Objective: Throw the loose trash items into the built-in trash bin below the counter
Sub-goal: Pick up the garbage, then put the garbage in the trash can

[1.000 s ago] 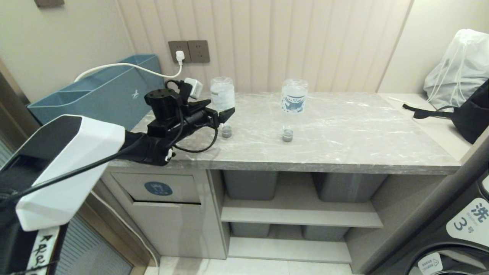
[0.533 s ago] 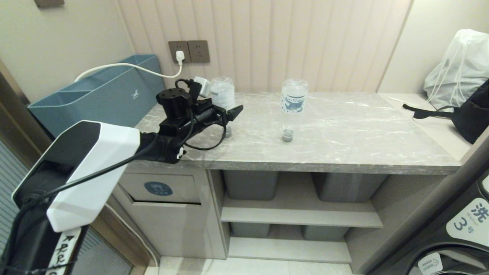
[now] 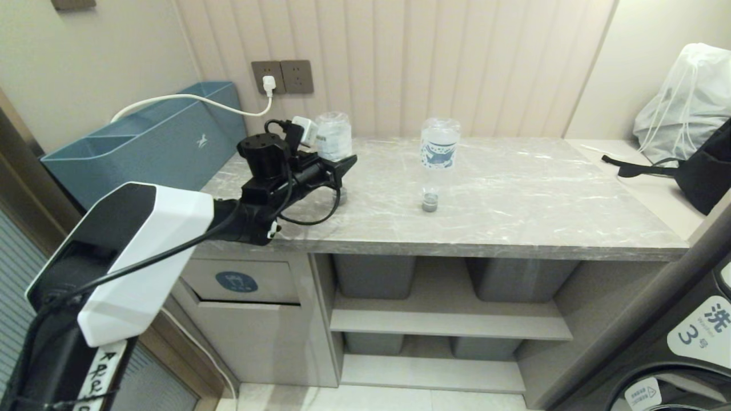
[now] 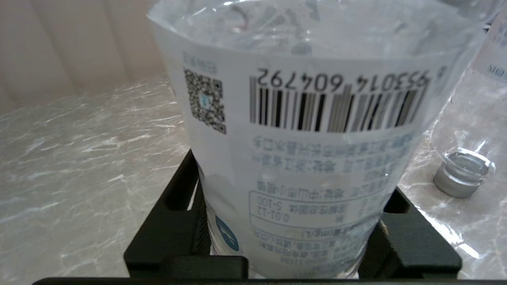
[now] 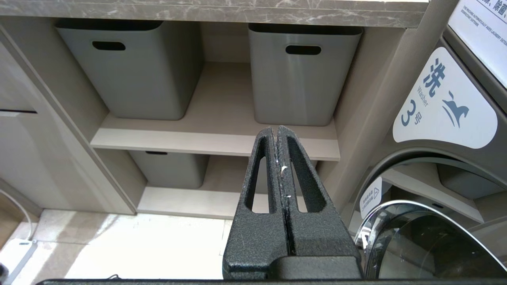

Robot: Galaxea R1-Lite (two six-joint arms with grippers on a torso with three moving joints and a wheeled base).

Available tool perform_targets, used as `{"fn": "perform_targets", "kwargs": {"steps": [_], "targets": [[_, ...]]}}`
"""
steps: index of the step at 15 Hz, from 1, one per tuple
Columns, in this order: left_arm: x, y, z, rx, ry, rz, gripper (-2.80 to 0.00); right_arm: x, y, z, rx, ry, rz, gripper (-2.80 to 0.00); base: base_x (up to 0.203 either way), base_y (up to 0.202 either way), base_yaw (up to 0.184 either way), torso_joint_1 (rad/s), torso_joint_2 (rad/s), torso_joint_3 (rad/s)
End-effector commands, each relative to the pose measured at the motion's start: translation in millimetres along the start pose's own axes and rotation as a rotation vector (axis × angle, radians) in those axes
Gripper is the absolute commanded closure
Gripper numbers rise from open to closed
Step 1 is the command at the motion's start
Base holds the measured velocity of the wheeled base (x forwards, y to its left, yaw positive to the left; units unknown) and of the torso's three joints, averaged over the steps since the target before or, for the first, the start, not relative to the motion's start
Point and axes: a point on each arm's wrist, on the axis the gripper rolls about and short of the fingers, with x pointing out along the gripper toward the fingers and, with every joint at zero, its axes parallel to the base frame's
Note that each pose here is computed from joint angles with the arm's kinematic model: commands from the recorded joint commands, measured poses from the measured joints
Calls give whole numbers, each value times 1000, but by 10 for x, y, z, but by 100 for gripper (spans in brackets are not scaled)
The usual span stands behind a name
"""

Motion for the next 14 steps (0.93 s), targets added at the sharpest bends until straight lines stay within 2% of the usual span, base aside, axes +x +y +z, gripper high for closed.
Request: {"fn": "perform_targets", "kwargs": {"steps": [1,2,3,4,5,6,8,10,11,12,14], "targets": [[-51,-28,236,-3,-30,-1,0,0,0,-1,0,1,1,0,0,0,0,0,0,0],[-89,-73,372,-34,-28,8,0,0,0,0,0,0,-1,0,0,0,0,0,0,0],[-172,-146,644,-84,-49,29,0,0,0,0,0,0,1,0,0,0,0,0,0,0],[-316,-271,1028,-168,-94,64,0,0,0,-1,0,1,1,0,0,0,0,0,0,0],[-498,-410,1360,-274,-136,110,0,0,0,-1,0,1,-1,0,0,0,0,0,0,0],[-749,-542,1627,-407,-162,174,0,0,0,-1,0,1,1,0,0,0,0,0,0,0],[-1363,-686,1956,-682,-182,338,0,0,0,0,0,0,1,0,0,0,0,0,0,0],[-2095,-671,2069,-966,-175,544,0,0,0,0,0,0,1,0,0,0,0,0,0,0],[-2454,-617,2027,-1075,-168,669,0,0,0,-1,0,1,-1,0,0,0,0,0,0,0],[-2822,-524,1915,-1159,-168,826,0,0,0,-1,0,1,-1,0,0,0,0,0,0,0],[-3401,-418,1600,-1264,-169,1094,0,0,0,0,0,0,1,0,0,0,0,0,0,0]]}}
